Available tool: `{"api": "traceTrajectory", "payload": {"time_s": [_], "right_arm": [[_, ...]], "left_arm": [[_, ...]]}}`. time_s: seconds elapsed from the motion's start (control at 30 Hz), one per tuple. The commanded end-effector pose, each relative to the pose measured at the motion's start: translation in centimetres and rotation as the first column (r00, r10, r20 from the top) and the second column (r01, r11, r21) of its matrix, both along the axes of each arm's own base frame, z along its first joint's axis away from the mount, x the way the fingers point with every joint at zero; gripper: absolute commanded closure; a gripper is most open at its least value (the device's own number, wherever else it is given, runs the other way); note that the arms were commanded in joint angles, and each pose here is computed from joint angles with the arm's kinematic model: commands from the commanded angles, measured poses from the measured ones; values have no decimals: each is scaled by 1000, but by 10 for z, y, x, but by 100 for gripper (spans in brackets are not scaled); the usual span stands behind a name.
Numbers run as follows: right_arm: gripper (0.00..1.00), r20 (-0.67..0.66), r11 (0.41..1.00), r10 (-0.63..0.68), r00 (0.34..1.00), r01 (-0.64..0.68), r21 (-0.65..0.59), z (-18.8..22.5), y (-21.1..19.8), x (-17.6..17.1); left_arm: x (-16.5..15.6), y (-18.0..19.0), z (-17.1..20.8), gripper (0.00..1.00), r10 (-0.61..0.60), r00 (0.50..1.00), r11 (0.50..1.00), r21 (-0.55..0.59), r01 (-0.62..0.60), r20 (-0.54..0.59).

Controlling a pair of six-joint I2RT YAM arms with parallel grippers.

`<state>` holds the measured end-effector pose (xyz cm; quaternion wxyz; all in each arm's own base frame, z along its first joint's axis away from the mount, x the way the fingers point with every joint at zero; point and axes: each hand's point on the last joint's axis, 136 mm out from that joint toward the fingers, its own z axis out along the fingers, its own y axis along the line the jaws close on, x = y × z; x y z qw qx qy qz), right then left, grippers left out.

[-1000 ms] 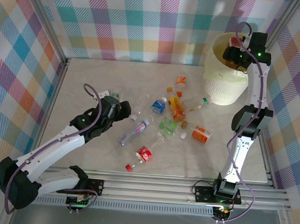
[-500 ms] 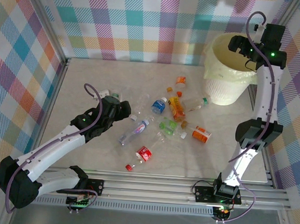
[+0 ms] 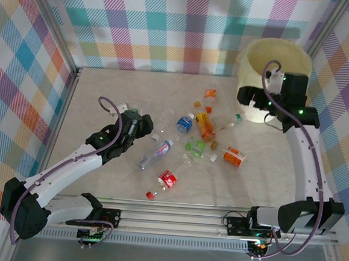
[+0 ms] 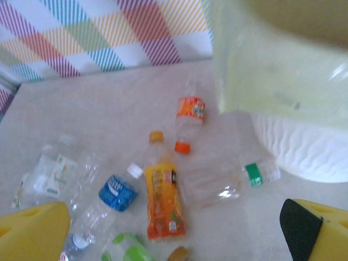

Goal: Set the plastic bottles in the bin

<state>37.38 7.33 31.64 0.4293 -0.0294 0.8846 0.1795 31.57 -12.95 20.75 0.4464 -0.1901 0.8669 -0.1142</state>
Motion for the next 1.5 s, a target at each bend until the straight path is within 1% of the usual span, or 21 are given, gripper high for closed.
{"api": "traceTrajectory", "payload": {"time_s": [0.0, 0.07, 0.1, 0.17, 0.2, 0.27, 0.37, 0.47, 0.53, 0.67, 0.73, 0.8, 0.83, 0.87, 0.93, 1.0, 1.1, 1.27, 1.37, 1.47], "right_arm": [[0, -60, 991, 81, 995, -86, -100, -33, 15, -13], [0, -142, 966, 189, 972, -210, -152, -58, 27, -32], [0, -189, 937, 262, 946, -296, -183, -71, 33, -43], [0, -276, 897, 323, 905, -386, -217, -94, 37, -59], [0, -318, 879, 350, 881, -427, -214, -104, 39, -67], [0, -380, 846, 384, 842, -485, -222, -122, 41, -77], [0, -450, 774, 429, 783, -576, -264, -148, 45, -88], [0, -540, 714, 433, 722, -640, -284, -173, 42, -94], [1, -584, 689, 430, 689, -669, -281, -187, 40, -95], [4, -608, 683, 446, 657, -689, -243, -211, 45, -94], [5, -630, 675, 407, 662, -682, -281, -224, 37, -89], [7, -643, 654, 377, 667, -683, -325, -236, 29, -84], [13, -646, 648, 373, 666, -685, -333, -240, 27, -83], [17, -652, 643, 366, 664, -687, -338, -244, 26, -82], [18, -667, 631, 353, 656, -693, -348, -252, 23, -81], [15, -688, 609, 345, 639, -710, -355, -261, 19, -84], [17, -703, 582, 333, 629, -723, -372, -271, 13, -85], [21, -717, 572, 316, 622, -727, -378, -287, 10, -86], [23, -716, 587, 307, 627, -717, -376, -293, 11, -84], [25, -739, 597, 266, 619, -708, -378, -302, 7, -84]], "left_arm": [[9, 8, 15, 0, 66, 996, 998, -21, -65, 57], [10, 11, 17, 0, 85, 994, 996, -19, -84, 69], [10, 12, 17, 0, 96, 993, 995, -15, -95, 73], [12, 15, 18, 0, 115, 990, 993, -10, -114, 84], [13, 17, 19, 0, 126, 988, 992, -8, -125, 91], [15, 19, 20, 0, 140, 985, 990, -4, -140, 98], [18, 19, 20, 0, 146, 984, 989, -11, -146, 103], [21, 18, 19, 0, 144, 985, 990, -9, -144, 94], [22, 17, 17, 0, 141, 986, 990, -5, -141, 84], [22, 18, 14, 0, 138, 988, 990, 3, -138, 65], [21, 19, 14, 0, 139, 989, 990, 5, -139, 58], [20, 20, 15, 0, 139, 989, 990, 10, -140, 55], [19, 21, 15, 0, 141, 989, 990, 9, -141, 53], [18, 22, 15, 0, 144, 988, 989, 8, -145, 53], [16, 24, 14, 0, 150, 987, 989, 7, -150, 50], [15, 25, 13, 0, 153, 987, 988, 0, -154, 45], [14, 25, 12, 0, 154, 987, 988, -1, -154, 39], [14, 26, 12, 0, 156, 987, 988, -5, -156, 36], [13, 26, 12, 0, 156, 987, 988, -4, -156, 35], [12, 26, 10, 0, 155, 987, 988, -6, -154, 32]]}}
